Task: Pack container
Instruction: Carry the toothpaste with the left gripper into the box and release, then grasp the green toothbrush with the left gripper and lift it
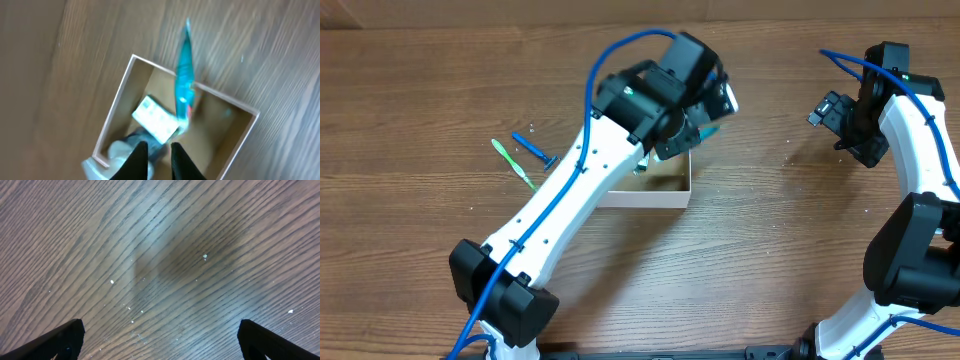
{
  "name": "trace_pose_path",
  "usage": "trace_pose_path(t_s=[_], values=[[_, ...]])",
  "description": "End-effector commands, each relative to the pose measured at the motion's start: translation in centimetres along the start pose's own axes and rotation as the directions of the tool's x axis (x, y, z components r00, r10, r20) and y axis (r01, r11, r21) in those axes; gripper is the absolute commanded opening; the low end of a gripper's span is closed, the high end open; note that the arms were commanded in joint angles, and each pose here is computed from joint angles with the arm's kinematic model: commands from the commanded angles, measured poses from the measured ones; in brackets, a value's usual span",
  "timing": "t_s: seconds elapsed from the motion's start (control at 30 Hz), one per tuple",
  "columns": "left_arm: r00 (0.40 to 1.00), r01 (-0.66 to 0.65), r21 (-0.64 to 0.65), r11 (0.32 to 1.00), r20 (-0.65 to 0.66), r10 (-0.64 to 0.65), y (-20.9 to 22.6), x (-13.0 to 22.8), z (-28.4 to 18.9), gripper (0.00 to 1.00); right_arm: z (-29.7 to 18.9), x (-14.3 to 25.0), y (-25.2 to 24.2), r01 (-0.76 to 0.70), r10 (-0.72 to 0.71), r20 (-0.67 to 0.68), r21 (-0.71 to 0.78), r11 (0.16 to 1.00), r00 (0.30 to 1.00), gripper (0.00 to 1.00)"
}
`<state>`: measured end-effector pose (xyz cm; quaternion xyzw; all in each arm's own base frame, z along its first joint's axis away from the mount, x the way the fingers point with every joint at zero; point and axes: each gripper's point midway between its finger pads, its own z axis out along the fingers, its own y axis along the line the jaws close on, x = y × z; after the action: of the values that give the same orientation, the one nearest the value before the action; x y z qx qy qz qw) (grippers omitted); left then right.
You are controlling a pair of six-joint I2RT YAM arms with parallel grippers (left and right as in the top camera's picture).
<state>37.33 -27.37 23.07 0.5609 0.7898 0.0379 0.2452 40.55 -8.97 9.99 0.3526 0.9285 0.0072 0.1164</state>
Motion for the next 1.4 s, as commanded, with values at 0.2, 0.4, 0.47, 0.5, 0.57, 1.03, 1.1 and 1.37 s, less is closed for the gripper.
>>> trace_pose_path(t_s=[0.2, 0.4, 0.47, 0.5, 0.57, 1.03, 1.1, 1.37], values=[[0.981, -0.166, 0.052, 0.985, -0.091, 0.171, 1.6, 3.9, 0.1, 0.19, -0.6, -0.8, 0.3, 0.001, -0.001, 0.029, -0.006, 1.0, 1.0, 1.0], [0.992, -0.095, 0.05, 0.994, -0.082, 0.099, 1.7, 3.8, 0.2, 0.37, -0.6, -0.8, 0.3, 0.001, -0.001, 0.029, -0.006, 1.0, 1.0, 1.0], [0.994, -0.064, 0.045, 0.997, -0.082, 0.068, 1.7, 3.7, 0.2, 0.39, -0.6, -0.8, 0.3, 0.001, -0.001, 0.029, -0.006, 1.0, 1.0, 1.0], [0.996, -0.025, 0.041, 0.999, -0.083, 0.028, 1.8, 3.8, 0.2, 0.39, -0.6, -0.8, 0.3, 0.001, -0.001, 0.029, -0.006, 1.0, 1.0, 1.0], [0.994, 0.06, 0.019, 0.998, -0.096, -0.058, 2.3, 4.2, 0.2, 0.4, -0.6, -0.8, 0.3, 0.001, -0.001, 0.029, -0.006, 1.0, 1.0, 1.0], [0.042, 0.999, -0.016, 0.044, -0.121, -0.992, 13.2, 21.8, -0.6, 1.0, -0.6, -0.8, 0.3, 0.001, -0.001, 0.029, -0.006, 1.0, 1.0, 1.0], [-0.029, 0.999, -0.05, -0.02, -0.174, -0.984, 12.1, 25.0, 1.1, 1.0, -0.6, -0.8, 0.3, 0.001, -0.001, 0.029, -0.006, 1.0, 1.0, 1.0], [-0.305, 0.933, -0.263, -0.246, -0.215, -0.928, 5.8, 32.2, 8.9, 1.0, -0.6, -0.8, 0.3, 0.001, -0.001, 0.029, -0.006, 1.0, 1.0, 1.0]])
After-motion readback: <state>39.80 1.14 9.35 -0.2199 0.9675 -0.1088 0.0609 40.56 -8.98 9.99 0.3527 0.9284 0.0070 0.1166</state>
